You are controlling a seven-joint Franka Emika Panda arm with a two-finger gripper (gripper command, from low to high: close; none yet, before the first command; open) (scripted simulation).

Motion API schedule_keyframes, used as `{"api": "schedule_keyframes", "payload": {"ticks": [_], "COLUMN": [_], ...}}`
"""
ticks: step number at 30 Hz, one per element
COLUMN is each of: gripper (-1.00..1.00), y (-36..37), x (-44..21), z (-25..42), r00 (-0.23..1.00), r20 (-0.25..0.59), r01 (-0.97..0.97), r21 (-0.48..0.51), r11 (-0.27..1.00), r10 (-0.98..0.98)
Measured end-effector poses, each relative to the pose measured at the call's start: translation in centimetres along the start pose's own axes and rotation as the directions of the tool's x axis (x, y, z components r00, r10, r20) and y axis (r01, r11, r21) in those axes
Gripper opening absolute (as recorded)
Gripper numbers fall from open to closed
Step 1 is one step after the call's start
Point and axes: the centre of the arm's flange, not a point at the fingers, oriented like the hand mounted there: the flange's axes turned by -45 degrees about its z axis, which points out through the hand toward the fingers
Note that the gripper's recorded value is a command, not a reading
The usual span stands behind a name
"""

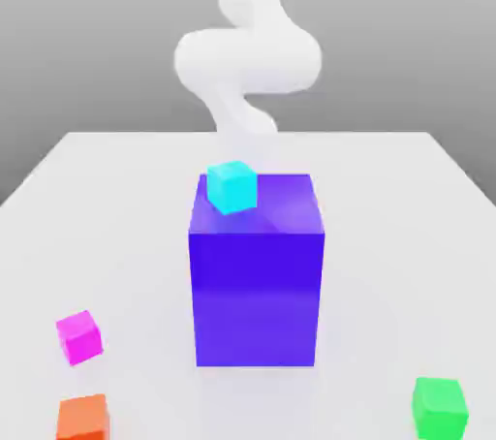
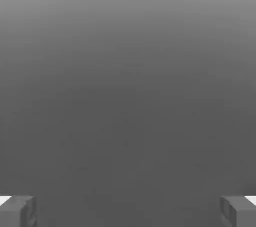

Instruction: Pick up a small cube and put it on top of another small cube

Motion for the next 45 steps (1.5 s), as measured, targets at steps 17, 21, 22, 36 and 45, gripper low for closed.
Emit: {"api": "schedule_keyframes", "payload": {"ticks": [17, 21, 22, 36, 45], "gripper": [0.0, 0.0, 0.0, 0.0, -1.0], "y": [15.6, 19.0, 20.0, 22.5, 22.4], "x": [-13.9, -19.7, -21.3, -36.4, -36.6], "z": [26.8, 30.5, 31.2, 39.6, 39.8], "r00": [0.828, 0.736, 0.708, 0.484, 0.484], "r20": [0.339, 0.384, 0.391, 0.445, 0.445], "r01": [-0.312, -0.388, -0.41, -0.565, -0.565], "r21": [-0.381, -0.435, -0.449, -0.499, -0.498], "r11": [0.87, 0.813, 0.794, 0.657, 0.657], "r10": [0.446, 0.557, 0.588, 0.754, 0.754]}}
